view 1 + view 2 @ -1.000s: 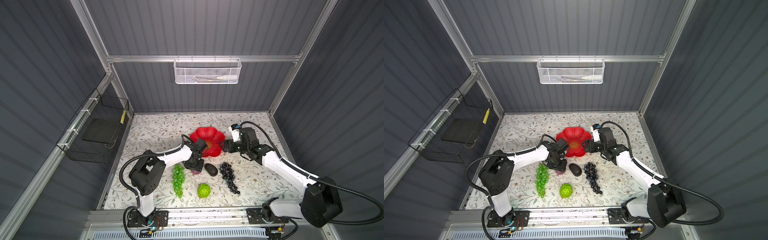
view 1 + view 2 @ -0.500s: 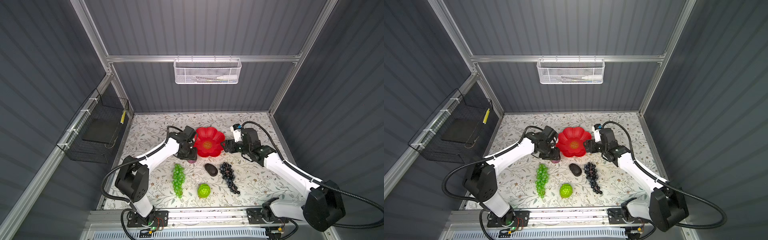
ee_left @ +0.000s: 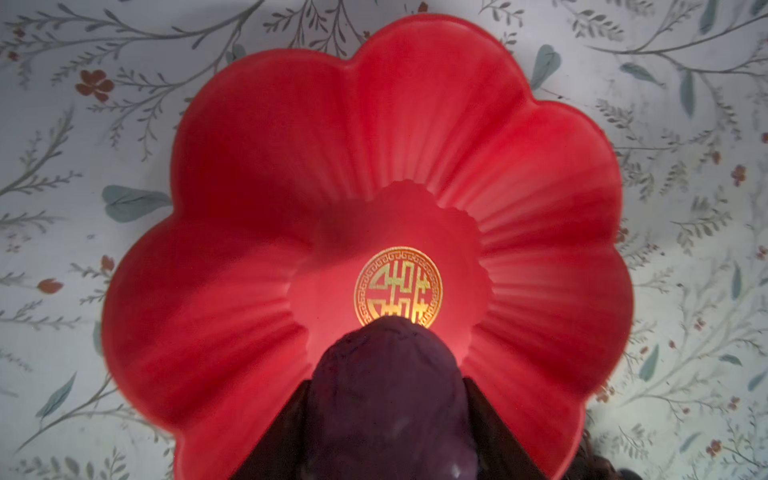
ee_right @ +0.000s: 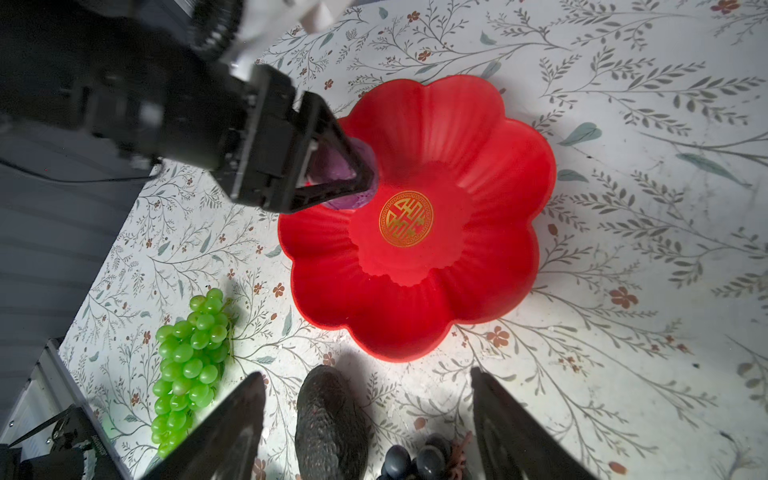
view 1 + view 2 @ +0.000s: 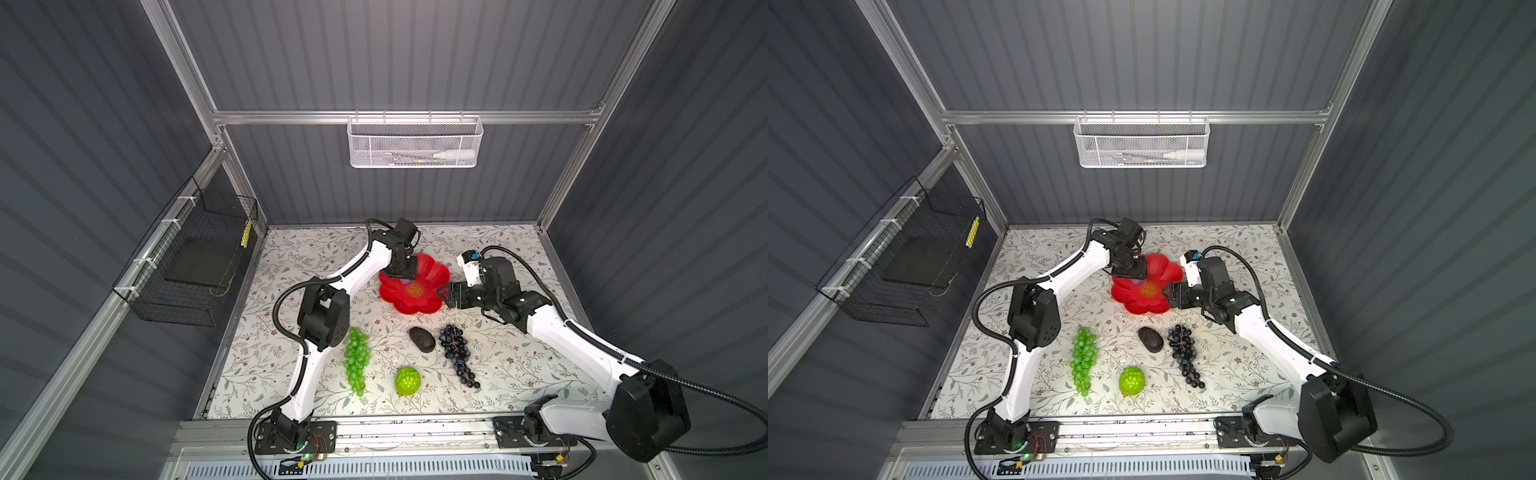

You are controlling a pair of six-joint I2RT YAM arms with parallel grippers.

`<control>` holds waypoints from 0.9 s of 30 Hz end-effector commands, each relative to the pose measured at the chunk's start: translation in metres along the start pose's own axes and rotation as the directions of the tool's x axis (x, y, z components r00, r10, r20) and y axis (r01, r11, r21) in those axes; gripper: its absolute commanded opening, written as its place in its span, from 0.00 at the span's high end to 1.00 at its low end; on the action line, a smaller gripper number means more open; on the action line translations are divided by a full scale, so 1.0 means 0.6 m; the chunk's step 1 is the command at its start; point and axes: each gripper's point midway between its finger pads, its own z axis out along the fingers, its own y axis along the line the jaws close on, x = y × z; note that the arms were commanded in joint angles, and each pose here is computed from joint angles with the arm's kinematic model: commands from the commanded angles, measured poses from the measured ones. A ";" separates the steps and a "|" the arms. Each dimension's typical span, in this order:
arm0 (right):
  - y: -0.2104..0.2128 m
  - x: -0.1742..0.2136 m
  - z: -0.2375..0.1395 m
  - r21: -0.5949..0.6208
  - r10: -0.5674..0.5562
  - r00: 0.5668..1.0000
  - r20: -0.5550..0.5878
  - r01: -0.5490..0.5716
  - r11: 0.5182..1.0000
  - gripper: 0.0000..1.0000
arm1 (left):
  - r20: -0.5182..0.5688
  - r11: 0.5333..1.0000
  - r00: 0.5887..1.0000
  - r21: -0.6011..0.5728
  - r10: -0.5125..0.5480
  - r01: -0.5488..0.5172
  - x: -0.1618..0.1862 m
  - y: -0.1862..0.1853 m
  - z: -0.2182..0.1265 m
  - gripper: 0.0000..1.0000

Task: Place and organize the fake fruits in the fruit bowl
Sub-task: 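Lift the purple fruit with the left gripper and carry it over the red bowl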

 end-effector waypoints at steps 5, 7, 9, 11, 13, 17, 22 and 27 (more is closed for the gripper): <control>0.013 0.024 -0.019 -0.018 0.008 1.000 -0.029 -0.009 1.000 0.22 | -0.014 0.999 1.000 -0.024 0.026 -0.026 -0.017 0.000 0.039 0.61; 0.012 0.029 -0.023 -0.005 -0.001 0.999 -0.032 0.000 1.000 0.22 | -0.025 1.000 0.999 -0.011 0.020 -0.021 -0.014 -0.002 0.053 0.61; 0.010 0.033 -0.028 0.007 -0.004 0.999 -0.032 0.004 1.000 0.22 | -0.031 1.000 0.999 -0.005 0.014 -0.014 -0.010 -0.001 0.066 0.61; 0.009 0.037 -0.030 0.009 -0.001 0.999 -0.033 0.002 1.000 0.22 | -0.033 1.000 0.999 -0.002 0.013 -0.013 -0.009 -0.001 0.075 0.60; 0.010 0.040 -0.031 0.003 0.002 0.999 -0.037 -0.002 1.000 0.22 | -0.032 1.000 0.999 0.000 0.013 -0.013 -0.009 0.000 0.082 0.58; 0.010 0.045 -0.026 0.004 0.001 0.999 -0.049 0.000 1.000 0.22 | -0.025 1.000 1.000 0.000 0.014 -0.014 -0.013 0.000 0.096 0.55; 0.005 0.054 -0.019 0.012 0.009 0.998 -0.060 -0.008 1.000 0.22 | -0.028 1.000 1.000 0.006 0.013 -0.012 -0.013 -0.001 0.104 0.47; 0.007 0.053 -0.020 0.009 0.011 0.998 -0.055 -0.011 1.000 0.21 | -0.013 1.000 1.000 -0.003 0.018 -0.018 -0.017 0.001 0.097 0.34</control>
